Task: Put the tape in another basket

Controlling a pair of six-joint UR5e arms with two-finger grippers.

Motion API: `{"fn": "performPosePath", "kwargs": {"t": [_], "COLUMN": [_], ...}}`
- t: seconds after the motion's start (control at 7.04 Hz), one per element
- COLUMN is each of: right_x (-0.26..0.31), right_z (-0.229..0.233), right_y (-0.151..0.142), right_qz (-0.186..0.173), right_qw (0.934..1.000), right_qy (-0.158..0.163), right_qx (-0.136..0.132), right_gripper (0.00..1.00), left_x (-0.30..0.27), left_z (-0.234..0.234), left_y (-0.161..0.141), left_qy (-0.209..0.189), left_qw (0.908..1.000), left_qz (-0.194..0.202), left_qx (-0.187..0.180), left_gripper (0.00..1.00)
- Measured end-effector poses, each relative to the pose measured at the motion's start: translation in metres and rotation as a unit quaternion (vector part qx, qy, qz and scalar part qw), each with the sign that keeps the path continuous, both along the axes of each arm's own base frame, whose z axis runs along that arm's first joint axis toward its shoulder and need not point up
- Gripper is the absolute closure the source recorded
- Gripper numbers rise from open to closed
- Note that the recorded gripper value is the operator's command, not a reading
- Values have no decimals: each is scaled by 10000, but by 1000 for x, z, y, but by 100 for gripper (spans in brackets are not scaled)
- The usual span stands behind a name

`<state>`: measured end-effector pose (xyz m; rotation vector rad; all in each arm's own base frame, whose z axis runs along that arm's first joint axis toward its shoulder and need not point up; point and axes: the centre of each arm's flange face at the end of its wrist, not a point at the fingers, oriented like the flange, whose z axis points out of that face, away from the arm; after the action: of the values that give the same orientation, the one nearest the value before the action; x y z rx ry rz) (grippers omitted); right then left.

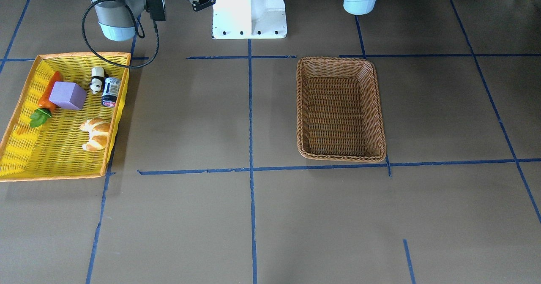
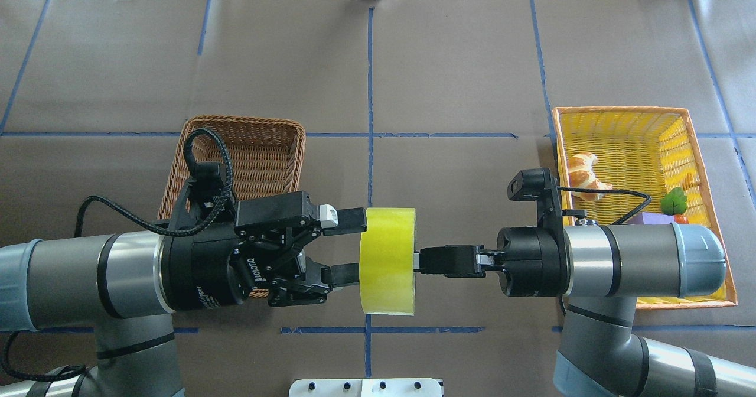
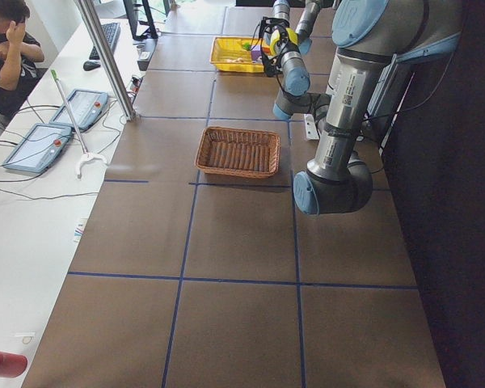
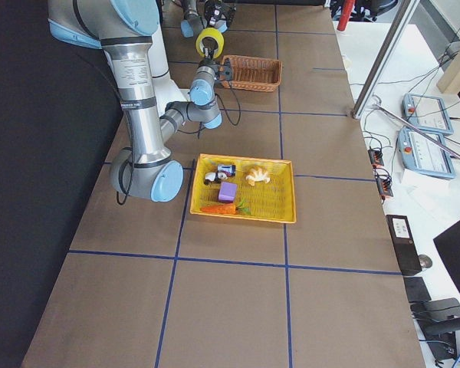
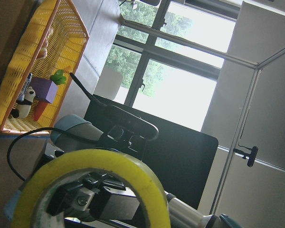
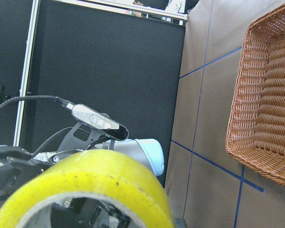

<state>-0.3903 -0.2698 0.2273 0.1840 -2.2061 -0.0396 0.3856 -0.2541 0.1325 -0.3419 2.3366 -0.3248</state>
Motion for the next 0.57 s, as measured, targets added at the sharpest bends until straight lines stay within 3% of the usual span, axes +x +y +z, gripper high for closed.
{"fn": "performPosePath", "kwargs": {"t": [0.57], "right_x": [-1], "right_z": [0], "right_y": [2], "right_qz": [-12], "right_qw": [10000], "right_qy": [3], "right_qx": [-10], "right_gripper": [99], "left_x": [15], "left_z": [-11], "left_y": [10], "left_qy": [142], "left_qw": [9997], "left_qz": [-13], "left_qx": [-204], "left_gripper": [0]}}
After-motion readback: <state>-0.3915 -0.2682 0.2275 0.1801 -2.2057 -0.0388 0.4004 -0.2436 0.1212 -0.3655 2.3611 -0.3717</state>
